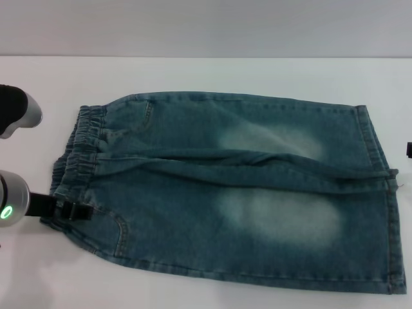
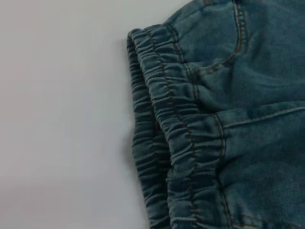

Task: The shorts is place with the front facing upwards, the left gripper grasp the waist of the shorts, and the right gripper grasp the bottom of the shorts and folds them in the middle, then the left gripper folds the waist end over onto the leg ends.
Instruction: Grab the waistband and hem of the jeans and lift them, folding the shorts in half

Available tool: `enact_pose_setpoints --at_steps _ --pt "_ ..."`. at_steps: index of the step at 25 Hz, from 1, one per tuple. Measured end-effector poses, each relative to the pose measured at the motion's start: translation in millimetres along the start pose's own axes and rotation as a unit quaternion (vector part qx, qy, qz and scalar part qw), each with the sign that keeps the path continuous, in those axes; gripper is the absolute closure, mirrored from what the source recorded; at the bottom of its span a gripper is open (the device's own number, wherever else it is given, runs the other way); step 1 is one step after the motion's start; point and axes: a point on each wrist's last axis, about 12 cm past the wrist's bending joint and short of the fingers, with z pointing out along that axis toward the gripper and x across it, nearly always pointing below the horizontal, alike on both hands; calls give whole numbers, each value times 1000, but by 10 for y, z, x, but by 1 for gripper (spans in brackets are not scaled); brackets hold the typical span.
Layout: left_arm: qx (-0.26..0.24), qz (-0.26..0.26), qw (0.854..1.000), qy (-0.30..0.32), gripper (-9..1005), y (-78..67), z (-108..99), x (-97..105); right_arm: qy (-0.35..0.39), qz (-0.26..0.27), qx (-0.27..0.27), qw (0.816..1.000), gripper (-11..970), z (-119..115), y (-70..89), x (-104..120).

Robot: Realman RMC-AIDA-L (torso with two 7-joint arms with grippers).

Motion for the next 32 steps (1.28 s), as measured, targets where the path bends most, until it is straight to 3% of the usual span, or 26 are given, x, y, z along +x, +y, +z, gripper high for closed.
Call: enact_pose_setpoints --at_steps 6,11,27,30,32 --pt "-5 3 1000 13 210 38 3 -59 -5 0 1 1000 294 -29 -4 -28" --pt "-4 6 1000 27 400 29 63 -64 -4 1 2 1000 300 -42 -11 -29" --pt "-4 7 1000 12 737 20 -34 -109 53 -12 -4 999 318 -95 41 90" --pt "-4 6 1000 12 941 20 -36 -111 57 -13 -7 998 322 -95 67 99" --pt "-4 5 1000 12 947 20 -37 -111 58 -16 -10 998 324 -95 92 105"
